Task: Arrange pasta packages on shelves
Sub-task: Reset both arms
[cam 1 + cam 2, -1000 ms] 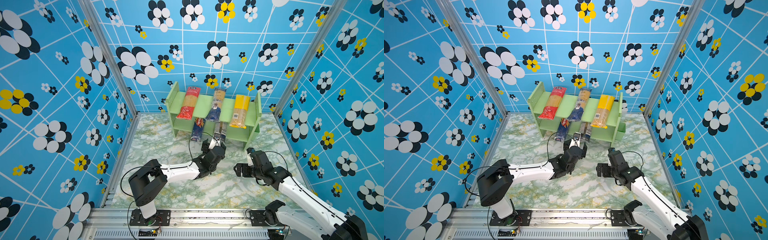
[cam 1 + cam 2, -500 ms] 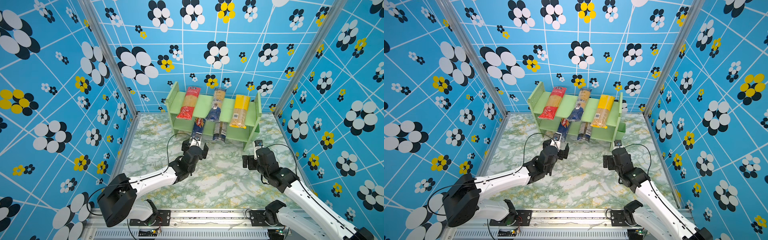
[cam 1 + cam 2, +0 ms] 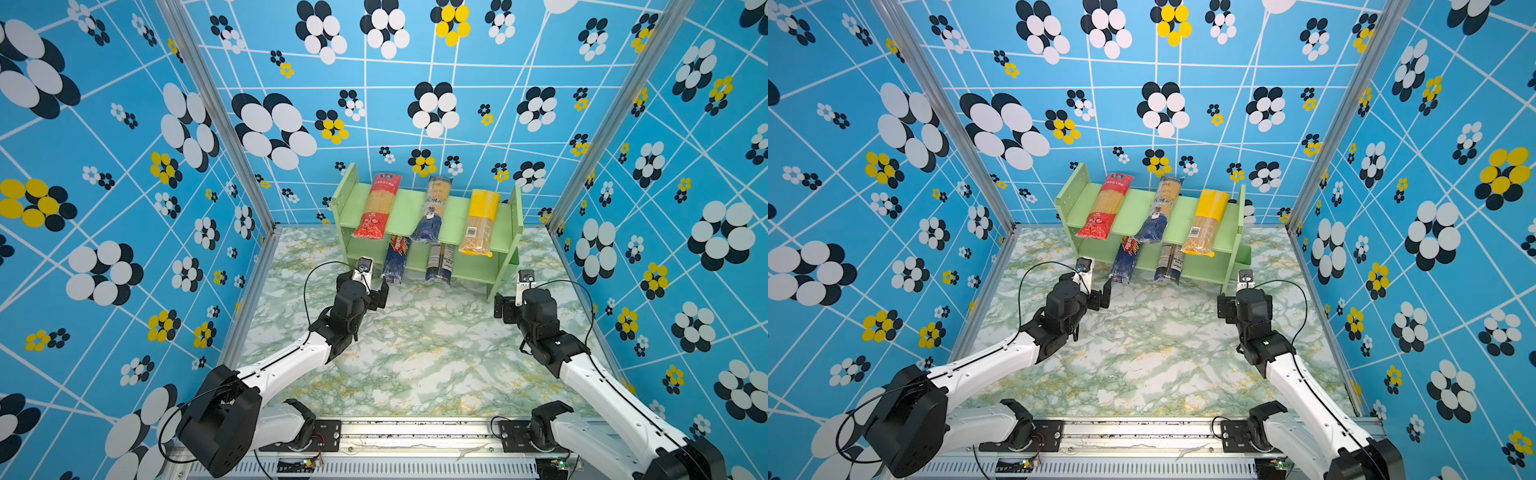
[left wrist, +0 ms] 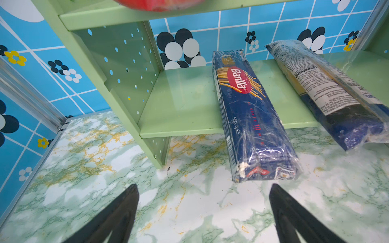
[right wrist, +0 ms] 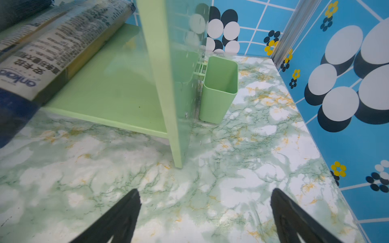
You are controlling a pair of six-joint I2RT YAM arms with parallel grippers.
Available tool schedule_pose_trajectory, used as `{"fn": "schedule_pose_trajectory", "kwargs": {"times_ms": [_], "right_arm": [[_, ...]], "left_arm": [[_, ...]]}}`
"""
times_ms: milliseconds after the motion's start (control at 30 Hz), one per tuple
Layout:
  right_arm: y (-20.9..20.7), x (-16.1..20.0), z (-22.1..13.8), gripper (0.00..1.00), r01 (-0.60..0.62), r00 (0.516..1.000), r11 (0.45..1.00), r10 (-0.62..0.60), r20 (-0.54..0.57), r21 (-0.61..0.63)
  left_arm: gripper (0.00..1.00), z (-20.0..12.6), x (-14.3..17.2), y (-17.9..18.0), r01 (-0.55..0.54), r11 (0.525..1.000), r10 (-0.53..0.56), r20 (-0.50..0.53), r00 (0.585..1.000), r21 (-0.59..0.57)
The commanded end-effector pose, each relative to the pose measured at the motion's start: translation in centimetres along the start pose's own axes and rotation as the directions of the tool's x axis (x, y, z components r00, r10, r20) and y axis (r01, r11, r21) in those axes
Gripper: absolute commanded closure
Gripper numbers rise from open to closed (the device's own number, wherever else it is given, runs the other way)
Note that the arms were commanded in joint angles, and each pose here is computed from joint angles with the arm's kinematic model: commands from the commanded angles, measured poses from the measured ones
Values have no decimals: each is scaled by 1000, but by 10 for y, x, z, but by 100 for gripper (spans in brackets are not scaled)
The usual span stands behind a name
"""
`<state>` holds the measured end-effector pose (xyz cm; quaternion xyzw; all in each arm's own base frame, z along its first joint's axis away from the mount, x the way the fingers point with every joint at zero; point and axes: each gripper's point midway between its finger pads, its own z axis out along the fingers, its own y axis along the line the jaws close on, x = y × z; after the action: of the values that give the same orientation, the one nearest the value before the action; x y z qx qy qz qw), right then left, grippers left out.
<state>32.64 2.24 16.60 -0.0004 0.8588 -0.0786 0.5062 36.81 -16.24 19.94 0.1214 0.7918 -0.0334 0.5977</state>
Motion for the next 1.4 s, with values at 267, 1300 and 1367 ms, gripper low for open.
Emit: {"fn": "schedule_pose_trajectory", "kwargs": {"times_ms": [267, 1300, 1367], "right_arm": [[-14, 26, 69, 1, -53, 996, 998, 50, -70, -38], [-21, 31, 72, 1, -94, 994, 994, 97, 45, -58], [-22, 32, 73, 1, -98, 994, 994, 100, 40, -56]], "left_arm": [[2, 22, 33, 26, -1, 1000, 1, -44, 999, 8], [1, 1, 77, 118, 73, 975, -90, -72, 993, -211], [0, -3, 84, 122, 99, 970, -112, -48, 993, -221]]}}
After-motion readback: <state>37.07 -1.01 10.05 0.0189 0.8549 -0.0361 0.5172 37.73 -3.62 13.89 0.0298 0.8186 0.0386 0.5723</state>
